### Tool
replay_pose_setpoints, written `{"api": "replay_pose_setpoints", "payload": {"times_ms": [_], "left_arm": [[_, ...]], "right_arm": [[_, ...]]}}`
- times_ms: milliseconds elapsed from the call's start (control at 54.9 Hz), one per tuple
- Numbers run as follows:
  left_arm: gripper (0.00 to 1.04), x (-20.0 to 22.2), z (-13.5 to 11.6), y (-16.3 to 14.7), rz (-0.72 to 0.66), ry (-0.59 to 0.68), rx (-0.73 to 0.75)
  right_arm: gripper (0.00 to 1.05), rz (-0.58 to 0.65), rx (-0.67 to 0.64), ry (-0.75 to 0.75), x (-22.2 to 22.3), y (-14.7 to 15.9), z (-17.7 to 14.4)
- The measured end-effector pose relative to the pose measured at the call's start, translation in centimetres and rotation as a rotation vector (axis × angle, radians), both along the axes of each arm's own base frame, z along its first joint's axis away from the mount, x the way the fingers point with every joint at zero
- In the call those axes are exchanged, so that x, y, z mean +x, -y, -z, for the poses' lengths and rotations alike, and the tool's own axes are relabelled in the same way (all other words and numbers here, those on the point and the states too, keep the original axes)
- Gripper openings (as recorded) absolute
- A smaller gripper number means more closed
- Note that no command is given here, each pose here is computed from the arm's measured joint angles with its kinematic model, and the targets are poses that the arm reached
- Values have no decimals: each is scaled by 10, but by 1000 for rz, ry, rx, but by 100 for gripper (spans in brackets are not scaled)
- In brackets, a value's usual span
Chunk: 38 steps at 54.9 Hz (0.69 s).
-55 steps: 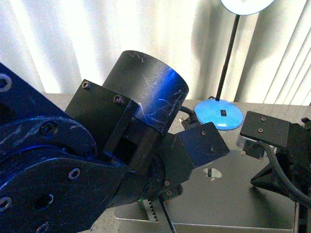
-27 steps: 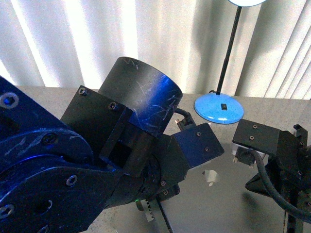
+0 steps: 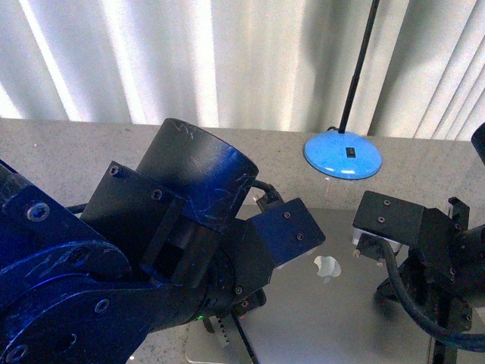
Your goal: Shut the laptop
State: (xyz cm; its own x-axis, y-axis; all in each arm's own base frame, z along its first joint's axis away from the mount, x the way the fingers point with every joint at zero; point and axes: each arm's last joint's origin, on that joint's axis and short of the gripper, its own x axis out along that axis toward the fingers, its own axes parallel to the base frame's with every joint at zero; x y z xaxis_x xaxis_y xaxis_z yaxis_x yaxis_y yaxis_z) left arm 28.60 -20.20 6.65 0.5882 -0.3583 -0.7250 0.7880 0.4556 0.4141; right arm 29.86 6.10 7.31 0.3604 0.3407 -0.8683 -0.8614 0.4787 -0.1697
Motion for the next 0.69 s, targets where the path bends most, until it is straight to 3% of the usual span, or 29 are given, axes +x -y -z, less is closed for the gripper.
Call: {"api": "replay_pose_setpoints", "payload": {"times_ms": [219, 364, 419, 510, 583, 692], "left_arm": [[4, 1, 1, -3, -17, -7, -24], [4, 4, -14, -16, -57, -12, -107], [4, 6, -25, -23, -90, 9, -164], [4, 14, -64, -42, -212, 157, -339], [7, 20, -98, -58, -328, 291, -512], [24, 23, -127, -71, -419, 375, -668]], "right_arm": [[3, 4, 1, -1, 0, -2, 0], [3, 50, 59, 55, 3, -2, -18], [3, 76, 88, 100, 6, -1, -27], [4, 202, 171, 304, 16, 5, -65], [16, 339, 285, 481, 20, 10, -100], [32, 411, 364, 535, 20, 14, -118]]}}
